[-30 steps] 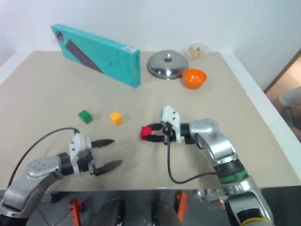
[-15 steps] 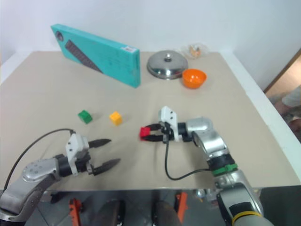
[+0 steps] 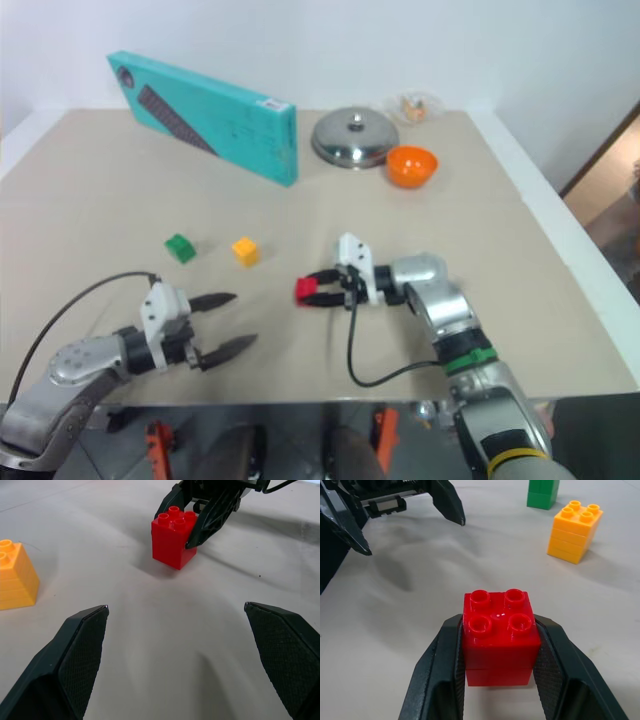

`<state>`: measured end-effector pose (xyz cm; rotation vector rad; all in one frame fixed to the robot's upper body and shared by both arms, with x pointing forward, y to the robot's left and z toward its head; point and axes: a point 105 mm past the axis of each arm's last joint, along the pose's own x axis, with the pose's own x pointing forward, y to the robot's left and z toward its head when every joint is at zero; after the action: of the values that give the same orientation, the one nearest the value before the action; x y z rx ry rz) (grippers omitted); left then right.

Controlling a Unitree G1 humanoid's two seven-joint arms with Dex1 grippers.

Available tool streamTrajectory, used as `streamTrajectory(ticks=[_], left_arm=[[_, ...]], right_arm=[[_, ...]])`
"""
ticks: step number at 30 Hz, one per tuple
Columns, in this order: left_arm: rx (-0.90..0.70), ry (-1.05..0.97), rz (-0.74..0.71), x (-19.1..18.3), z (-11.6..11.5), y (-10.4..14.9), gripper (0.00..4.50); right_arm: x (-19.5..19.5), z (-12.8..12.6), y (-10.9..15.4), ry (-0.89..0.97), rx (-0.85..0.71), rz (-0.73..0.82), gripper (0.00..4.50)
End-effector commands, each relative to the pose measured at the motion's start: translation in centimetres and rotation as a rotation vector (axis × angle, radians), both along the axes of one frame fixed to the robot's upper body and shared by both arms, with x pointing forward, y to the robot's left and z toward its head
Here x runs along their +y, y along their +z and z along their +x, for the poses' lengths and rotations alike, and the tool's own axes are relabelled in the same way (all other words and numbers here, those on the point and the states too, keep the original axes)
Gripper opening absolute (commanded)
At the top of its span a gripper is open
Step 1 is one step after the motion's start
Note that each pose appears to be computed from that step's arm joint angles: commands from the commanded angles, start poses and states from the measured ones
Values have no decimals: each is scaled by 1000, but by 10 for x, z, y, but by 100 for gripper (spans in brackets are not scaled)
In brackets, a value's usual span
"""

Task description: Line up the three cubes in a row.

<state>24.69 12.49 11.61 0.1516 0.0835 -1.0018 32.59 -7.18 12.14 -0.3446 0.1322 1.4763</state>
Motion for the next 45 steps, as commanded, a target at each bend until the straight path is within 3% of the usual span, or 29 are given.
streamTrajectory(ticks=[1,7,8,13,18,24,31,45], left_arm=[[-47,-23,-4,-6,-3,10,450],[-45,-20,-3,-7,-3,10,450],[-45,-19,-2,-7,-3,10,450],[-57,68,-41,4,1,18,450],[-132,410,-139,57,22,40,450],[-193,667,-136,106,41,47,450],[-159,612,-69,139,75,43,450],[5,384,39,137,118,19,450]], right_arm=[[2,1,6,24,-20,-4,230],[1,2,5,25,-29,-10,432],[1,2,6,24,-34,-8,446],[1,0,32,-2,-89,62,446],[-4,-7,76,-99,-144,210,446],[-5,-19,84,-188,-212,248,446],[0,-24,82,-229,-254,241,446],[-6,-30,83,-240,-270,217,446]])
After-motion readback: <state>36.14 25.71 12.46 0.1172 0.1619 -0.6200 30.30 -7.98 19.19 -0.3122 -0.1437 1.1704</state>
